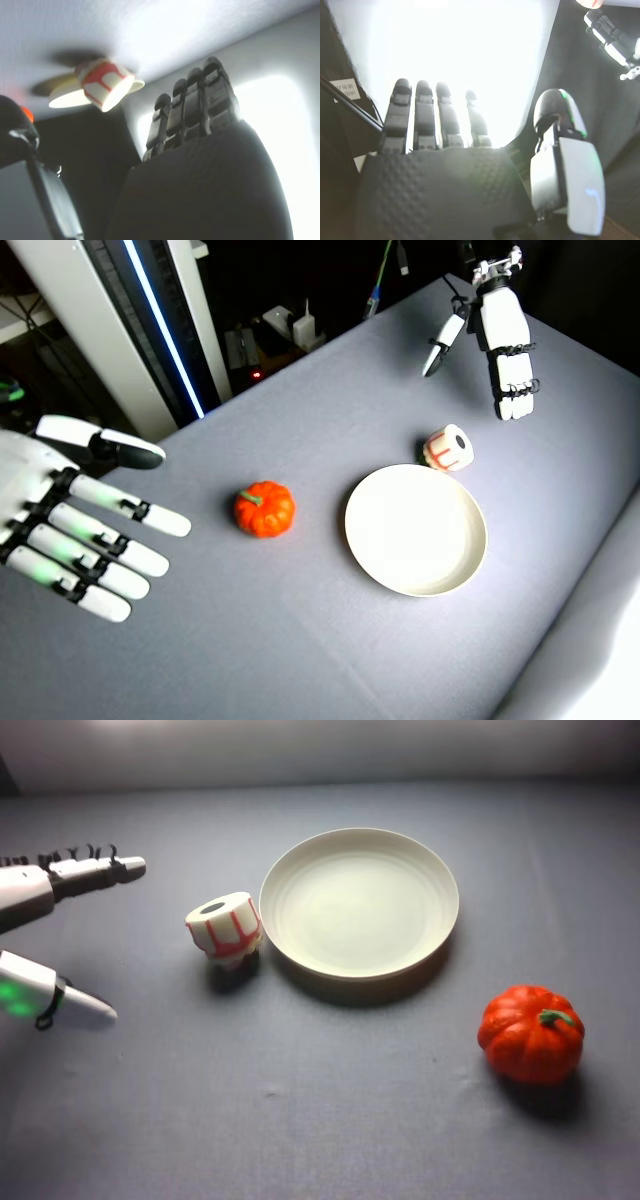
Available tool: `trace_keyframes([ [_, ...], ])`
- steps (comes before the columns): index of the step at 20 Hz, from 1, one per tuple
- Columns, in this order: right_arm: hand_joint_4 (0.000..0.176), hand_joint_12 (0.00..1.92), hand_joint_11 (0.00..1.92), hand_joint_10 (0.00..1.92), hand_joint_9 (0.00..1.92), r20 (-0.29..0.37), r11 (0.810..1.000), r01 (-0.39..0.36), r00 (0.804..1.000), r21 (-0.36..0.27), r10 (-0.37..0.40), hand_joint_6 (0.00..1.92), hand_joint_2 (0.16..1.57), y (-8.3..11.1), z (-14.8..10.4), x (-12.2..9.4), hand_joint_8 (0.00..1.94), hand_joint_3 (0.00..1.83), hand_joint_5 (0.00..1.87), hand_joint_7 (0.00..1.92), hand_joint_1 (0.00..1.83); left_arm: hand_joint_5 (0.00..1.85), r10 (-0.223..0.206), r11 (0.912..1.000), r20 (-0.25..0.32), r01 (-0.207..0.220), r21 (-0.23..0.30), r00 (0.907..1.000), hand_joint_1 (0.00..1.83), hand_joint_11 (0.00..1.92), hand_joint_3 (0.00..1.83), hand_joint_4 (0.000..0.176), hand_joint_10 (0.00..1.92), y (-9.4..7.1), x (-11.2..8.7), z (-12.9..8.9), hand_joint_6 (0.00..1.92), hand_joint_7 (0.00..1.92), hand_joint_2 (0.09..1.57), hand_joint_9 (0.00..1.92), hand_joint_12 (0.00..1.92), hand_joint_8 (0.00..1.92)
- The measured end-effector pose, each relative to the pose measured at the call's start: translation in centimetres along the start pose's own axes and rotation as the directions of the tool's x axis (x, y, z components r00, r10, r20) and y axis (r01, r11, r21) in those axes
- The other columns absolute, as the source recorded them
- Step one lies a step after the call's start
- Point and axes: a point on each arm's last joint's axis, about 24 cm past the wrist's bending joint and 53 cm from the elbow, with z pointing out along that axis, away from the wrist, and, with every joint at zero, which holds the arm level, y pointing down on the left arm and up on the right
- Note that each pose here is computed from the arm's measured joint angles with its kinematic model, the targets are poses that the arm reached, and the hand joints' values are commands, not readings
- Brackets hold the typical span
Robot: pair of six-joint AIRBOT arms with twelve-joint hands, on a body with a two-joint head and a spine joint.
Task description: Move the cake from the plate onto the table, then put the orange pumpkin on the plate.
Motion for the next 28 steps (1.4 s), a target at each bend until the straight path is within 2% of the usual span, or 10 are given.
trace_keyframes([
  [1,0.056,0.00,0.00,0.00,0.00,-0.004,1.000,-0.004,1.000,0.004,0.004,0.00,1.15,-0.1,0.0,0.2,0.00,0.00,0.00,0.00,0.23,0.06,-0.012,0.9998,0.013,0.012,0.013,0.9998,0.92,0.00,0.00,0.056,0.00,-0.4,-0.3,-0.2,0.00,0.00,0.81,0.00,0.15,0.00],
  [4,0.066,0.00,0.00,0.00,0.00,-0.056,1.000,-0.003,0.998,0.004,0.004,0.00,1.18,-0.1,-0.1,1.6,0.00,0.00,0.00,0.00,0.35,0.05,-0.044,0.9974,0.046,0.042,0.059,0.9980,0.88,0.00,0.00,0.053,0.00,-1.7,-1.3,-0.7,0.00,0.00,0.82,0.00,0.20,0.00],
  [6,0.095,0.00,0.00,0.00,0.00,-0.081,1.000,-0.003,0.997,-0.001,0.003,0.00,1.18,0.0,-0.1,2.3,0.00,0.00,0.00,0.00,0.37,0.05,-0.060,0.9954,0.064,0.055,0.079,0.9962,0.92,0.00,0.00,0.027,0.00,-2.0,-1.8,-0.9,0.00,0.01,0.84,0.02,0.35,0.00],
  [7,0.037,0.00,0.00,0.00,0.00,-0.099,1.000,-0.006,0.995,0.004,0.006,0.01,1.19,-0.2,-0.2,3.0,0.00,0.00,0.02,0.00,0.40,0.06,-0.078,0.9932,0.076,0.071,0.092,0.9941,0.91,0.00,0.00,0.082,0.00,-2.3,-2.1,-1.1,0.00,0.00,0.84,0.02,0.38,0.00],
  [8,0.000,0.01,0.02,0.00,0.00,-0.120,1.000,-0.010,0.993,0.014,0.011,0.03,1.18,-0.4,-0.1,3.6,0.01,0.00,0.08,0.02,0.46,0.09,-0.091,0.9910,0.087,0.082,0.106,0.9920,0.90,0.01,0.00,0.095,0.01,-2.6,-2.3,-1.3,0.00,0.03,0.80,0.08,0.47,0.00],
  [12,0.000,1.07,0.00,0.05,0.21,-0.211,0.999,-0.009,0.977,0.040,0.017,0.03,1.14,-1.3,-0.1,6.3,0.02,0.00,0.28,0.21,0.62,0.10,-0.148,0.9674,0.159,0.109,0.228,0.9761,0.87,0.00,0.00,0.174,0.01,-5.5,-4.8,-3.0,0.00,0.10,0.80,0.11,0.69,0.01],
  [13,0.000,1.00,0.00,0.05,0.30,-0.236,0.999,0.005,0.972,0.053,0.007,0.04,1.10,-1.9,0.2,6.7,0.02,0.00,0.41,0.34,0.71,0.11,-0.168,0.9566,0.186,0.114,0.268,0.9682,0.87,0.00,0.01,0.173,0.02,-6.5,-5.8,-3.7,0.01,0.13,0.84,0.14,0.97,0.01],
  [17,0.000,1.11,0.00,0.04,0.36,-0.269,0.999,0.034,0.963,0.035,-0.023,0.03,1.07,-1.8,1.4,6.9,0.00,0.00,0.48,0.36,0.78,0.09,-0.181,0.9424,0.192,0.114,0.314,0.9645,0.84,0.00,0.01,0.176,0.00,-7.6,-5.9,-4.0,0.00,0.11,0.87,0.12,0.94,0.00],
  [21,0.000,1.13,0.00,0.02,0.36,-0.366,0.986,0.119,0.917,-0.119,-0.155,0.01,1.01,2.1,5.0,8.3,0.01,0.00,0.51,0.36,0.80,0.06,-0.161,0.9475,0.190,0.098,0.304,0.9684,0.88,0.00,0.00,0.136,0.01,-7.4,-6.0,-4.6,0.00,0.09,0.87,0.14,0.78,0.00],
  [28,0.000,1.27,0.00,0.07,0.52,-0.439,0.912,0.228,0.820,-0.340,-0.368,0.02,1.00,8.6,7.9,9.2,0.04,0.00,0.56,0.56,0.90,0.10,-0.149,0.9535,0.184,0.092,0.287,0.9715,0.89,0.00,0.00,0.156,0.01,-7.1,-5.9,-4.8,0.00,0.12,0.87,0.15,0.85,0.00],
])
